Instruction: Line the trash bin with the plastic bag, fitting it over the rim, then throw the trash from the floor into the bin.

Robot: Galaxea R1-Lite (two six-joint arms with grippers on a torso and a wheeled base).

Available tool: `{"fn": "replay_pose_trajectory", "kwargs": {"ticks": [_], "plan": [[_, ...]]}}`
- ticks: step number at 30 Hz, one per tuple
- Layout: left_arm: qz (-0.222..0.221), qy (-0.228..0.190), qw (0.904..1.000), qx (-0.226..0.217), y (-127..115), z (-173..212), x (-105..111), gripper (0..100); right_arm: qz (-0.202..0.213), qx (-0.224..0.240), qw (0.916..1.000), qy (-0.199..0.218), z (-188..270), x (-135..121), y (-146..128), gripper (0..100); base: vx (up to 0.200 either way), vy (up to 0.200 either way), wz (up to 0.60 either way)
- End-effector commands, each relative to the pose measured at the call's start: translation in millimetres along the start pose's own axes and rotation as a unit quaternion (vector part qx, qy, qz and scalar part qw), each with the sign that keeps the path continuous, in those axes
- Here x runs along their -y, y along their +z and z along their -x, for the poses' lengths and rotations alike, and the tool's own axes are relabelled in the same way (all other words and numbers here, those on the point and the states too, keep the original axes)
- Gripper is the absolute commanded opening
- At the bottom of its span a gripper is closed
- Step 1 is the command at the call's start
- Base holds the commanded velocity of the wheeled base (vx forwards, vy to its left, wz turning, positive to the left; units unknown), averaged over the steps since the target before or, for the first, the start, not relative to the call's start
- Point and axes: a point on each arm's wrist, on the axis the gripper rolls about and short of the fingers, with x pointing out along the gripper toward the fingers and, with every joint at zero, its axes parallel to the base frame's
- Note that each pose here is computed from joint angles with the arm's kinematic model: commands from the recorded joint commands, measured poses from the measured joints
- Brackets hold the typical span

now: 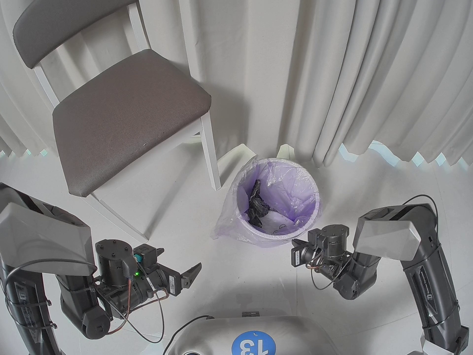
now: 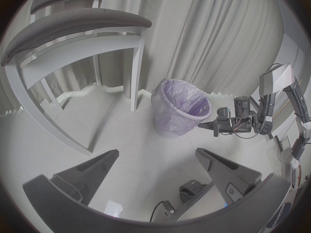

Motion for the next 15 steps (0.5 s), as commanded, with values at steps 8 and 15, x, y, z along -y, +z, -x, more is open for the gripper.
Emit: {"fn": "replay_pose_trajectory", "kwargs": {"ticks": [8, 15], "plan": [[0.001, 0.0, 1.0, 0.002, -2, -2, 0, 100, 0.042, -0.036, 0.9979, 0.035, 24, 8, 4, 100, 0.0, 0.0, 0.0], [0.001, 0.0, 1.0, -0.004, -5, -7, -1, 100, 0.061, -0.093, 0.9915, 0.067, 27, -18, -8, 100, 0.0, 0.0, 0.0]]}}
